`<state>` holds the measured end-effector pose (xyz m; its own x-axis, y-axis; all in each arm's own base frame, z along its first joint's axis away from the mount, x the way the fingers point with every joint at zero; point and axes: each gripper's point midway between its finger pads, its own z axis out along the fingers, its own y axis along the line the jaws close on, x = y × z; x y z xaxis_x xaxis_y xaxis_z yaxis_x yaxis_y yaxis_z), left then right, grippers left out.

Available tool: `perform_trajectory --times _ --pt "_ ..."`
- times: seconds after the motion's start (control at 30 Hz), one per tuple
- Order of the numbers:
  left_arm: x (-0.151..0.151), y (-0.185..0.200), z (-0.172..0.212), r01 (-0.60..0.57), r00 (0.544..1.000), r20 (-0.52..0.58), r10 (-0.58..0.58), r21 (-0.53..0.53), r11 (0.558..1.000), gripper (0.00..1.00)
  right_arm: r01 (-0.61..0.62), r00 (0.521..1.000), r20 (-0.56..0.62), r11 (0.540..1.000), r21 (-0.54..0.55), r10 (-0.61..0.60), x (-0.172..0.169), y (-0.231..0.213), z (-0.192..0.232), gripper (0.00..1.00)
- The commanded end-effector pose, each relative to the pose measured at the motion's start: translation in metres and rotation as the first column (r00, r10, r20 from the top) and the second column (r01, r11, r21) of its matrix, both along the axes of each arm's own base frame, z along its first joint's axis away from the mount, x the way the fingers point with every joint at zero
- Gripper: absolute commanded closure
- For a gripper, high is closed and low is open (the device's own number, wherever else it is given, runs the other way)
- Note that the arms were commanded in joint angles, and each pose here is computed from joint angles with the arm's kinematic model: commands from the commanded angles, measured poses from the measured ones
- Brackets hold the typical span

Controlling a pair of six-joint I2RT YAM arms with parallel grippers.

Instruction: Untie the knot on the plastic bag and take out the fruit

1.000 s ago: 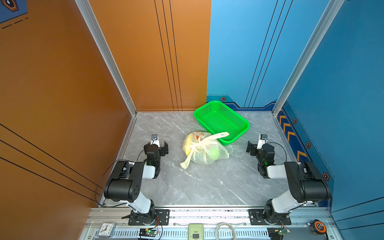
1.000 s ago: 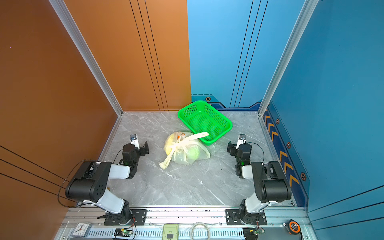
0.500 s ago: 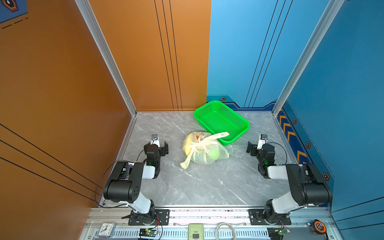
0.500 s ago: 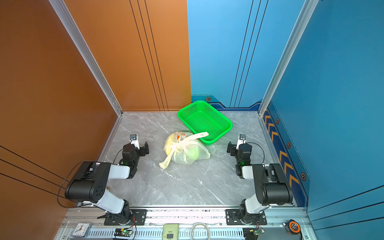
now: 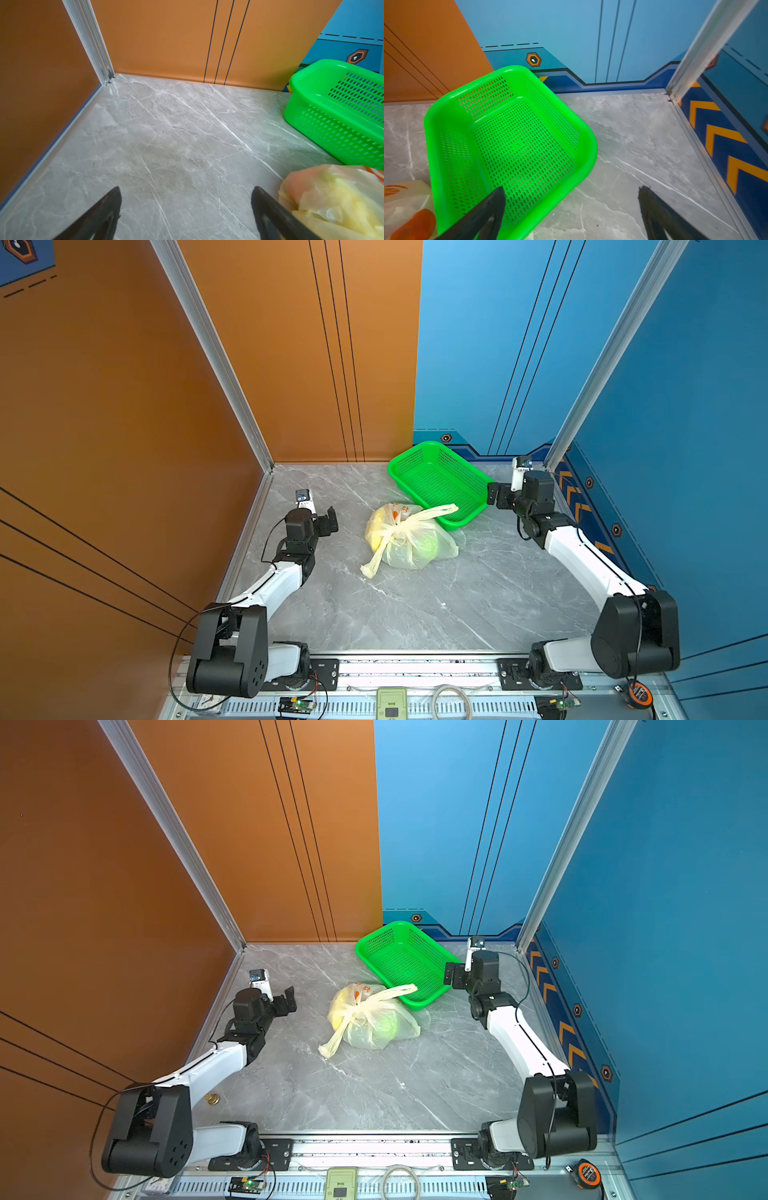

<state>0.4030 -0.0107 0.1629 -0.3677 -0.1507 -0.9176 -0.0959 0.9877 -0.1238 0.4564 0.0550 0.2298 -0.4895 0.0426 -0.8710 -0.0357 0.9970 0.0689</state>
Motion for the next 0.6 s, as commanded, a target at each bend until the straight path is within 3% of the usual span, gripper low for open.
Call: perform_trajectory --times 0.0,0.23,0.57 --pt "-0.003 -0.021 -0.011 0.046 0.996 -0.067 -0.056 -0.139 0.989 0.02 -0.079 0.959 -0.271 0.997 0.011 0.079 -0.005 0.031 -0.053 0.0" --pt "-0.002 -0.037 -0.004 0.092 0.993 -0.056 -0.104 -0.192 0.977 0.02 -0.28 0.866 -0.423 0.959 0.031 0.267 0.017 0.097 -0.085 0.0" --pt "-0.019 -0.038 0.002 0.108 0.99 -0.066 -0.122 -0.184 0.977 0.02 -0.421 0.78 -0.467 0.902 0.098 0.415 0.009 0.155 -0.106 0.0"
